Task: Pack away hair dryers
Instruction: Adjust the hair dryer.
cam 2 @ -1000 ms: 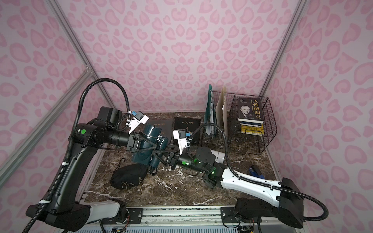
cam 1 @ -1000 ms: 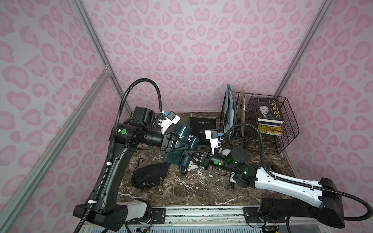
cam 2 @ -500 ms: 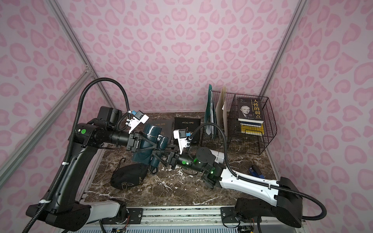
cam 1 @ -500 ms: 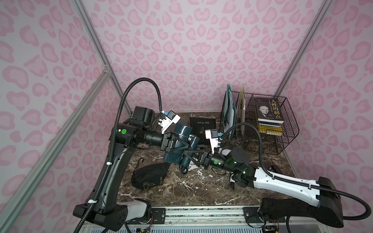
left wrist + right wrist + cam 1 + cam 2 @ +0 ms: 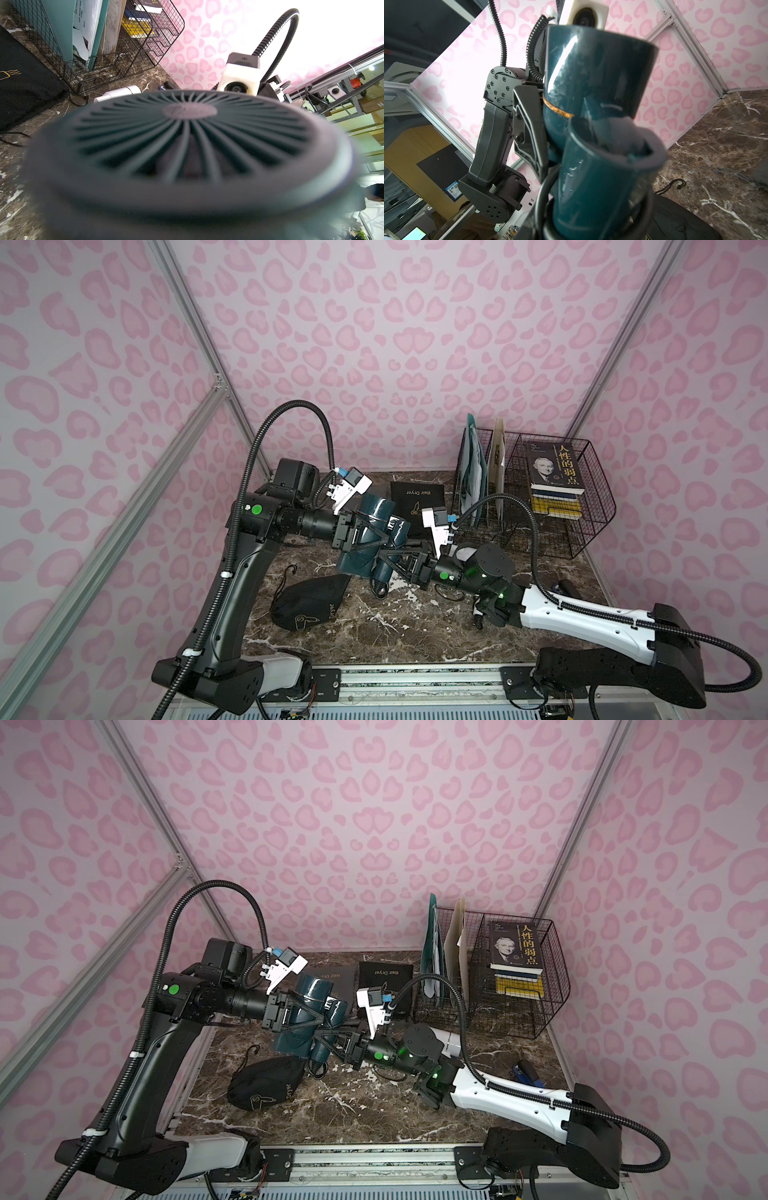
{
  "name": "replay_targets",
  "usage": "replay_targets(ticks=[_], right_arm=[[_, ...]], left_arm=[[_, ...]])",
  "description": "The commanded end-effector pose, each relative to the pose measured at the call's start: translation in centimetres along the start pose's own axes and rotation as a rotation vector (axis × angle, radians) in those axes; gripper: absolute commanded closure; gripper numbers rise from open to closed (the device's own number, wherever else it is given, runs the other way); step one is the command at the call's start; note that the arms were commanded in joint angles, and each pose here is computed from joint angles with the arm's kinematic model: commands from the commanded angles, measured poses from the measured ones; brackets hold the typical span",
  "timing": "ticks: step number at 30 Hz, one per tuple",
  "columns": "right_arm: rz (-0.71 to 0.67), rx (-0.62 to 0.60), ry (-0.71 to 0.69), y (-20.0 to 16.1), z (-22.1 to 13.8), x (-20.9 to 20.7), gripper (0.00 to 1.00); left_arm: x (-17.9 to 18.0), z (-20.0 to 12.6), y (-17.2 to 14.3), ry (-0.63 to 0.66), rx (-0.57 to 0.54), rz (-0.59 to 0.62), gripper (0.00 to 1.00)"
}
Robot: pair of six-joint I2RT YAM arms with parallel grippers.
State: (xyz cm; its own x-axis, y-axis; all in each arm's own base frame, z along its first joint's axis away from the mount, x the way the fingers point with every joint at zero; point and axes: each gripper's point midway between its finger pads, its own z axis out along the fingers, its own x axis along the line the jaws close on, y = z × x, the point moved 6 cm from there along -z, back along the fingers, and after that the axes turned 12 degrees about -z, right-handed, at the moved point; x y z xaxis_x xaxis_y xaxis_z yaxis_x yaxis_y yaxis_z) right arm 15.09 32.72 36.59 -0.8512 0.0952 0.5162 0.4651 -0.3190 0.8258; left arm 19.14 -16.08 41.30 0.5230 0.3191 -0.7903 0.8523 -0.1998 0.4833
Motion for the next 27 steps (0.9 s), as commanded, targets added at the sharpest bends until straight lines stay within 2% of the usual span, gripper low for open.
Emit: replay_targets(ticks=[1, 3, 11, 17, 18, 22, 24, 27], right_arm=[[0.009, -0.043, -0.015, 0.6, -0.4, -0.1, 1.00], [0.007, -0.052, -0.016, 0.7, -0.6, 0.0, 1.00], [0.011, -0.072, -0.031, 0.8, -1.2, -0.1, 1.00], [0.019, -0.073, -0.149, 0.8, -2.9, -2.4, 1.00], [0.018, -0.077, -0.167, 1.0, -3.5, -2.8, 1.00], [0.000, -0.064, -0.313, 1.4, -6.4, -4.6, 1.00], [-0.014, -0.062, -0.398, 1.8, -8.0, -5.3, 1.00], [-0.026, -0.061, -0.461, 2.3, -10.3, -5.8, 1.00]], left_arm=[[-1.1, -0.2, -0.2, -0.064, 0.000, 0.057, 0.36], [-0.9, -0.2, -0.1, -0.044, -0.002, 0.060, 0.25], [-0.5, -0.4, 0.2, 0.031, -0.012, 0.071, 0.00], [-1.6, -2.1, 1.3, 0.177, -0.065, 0.188, 0.01], [-1.5, -2.5, 1.6, 0.240, -0.092, 0.215, 0.00], [3.3, -4.4, 3.0, 0.675, -0.204, 0.265, 0.02], [5.7, -4.3, 2.8, 0.777, -0.171, 0.299, 0.05], [9.7, -2.7, 2.0, 0.816, -0.032, 0.332, 0.10]])
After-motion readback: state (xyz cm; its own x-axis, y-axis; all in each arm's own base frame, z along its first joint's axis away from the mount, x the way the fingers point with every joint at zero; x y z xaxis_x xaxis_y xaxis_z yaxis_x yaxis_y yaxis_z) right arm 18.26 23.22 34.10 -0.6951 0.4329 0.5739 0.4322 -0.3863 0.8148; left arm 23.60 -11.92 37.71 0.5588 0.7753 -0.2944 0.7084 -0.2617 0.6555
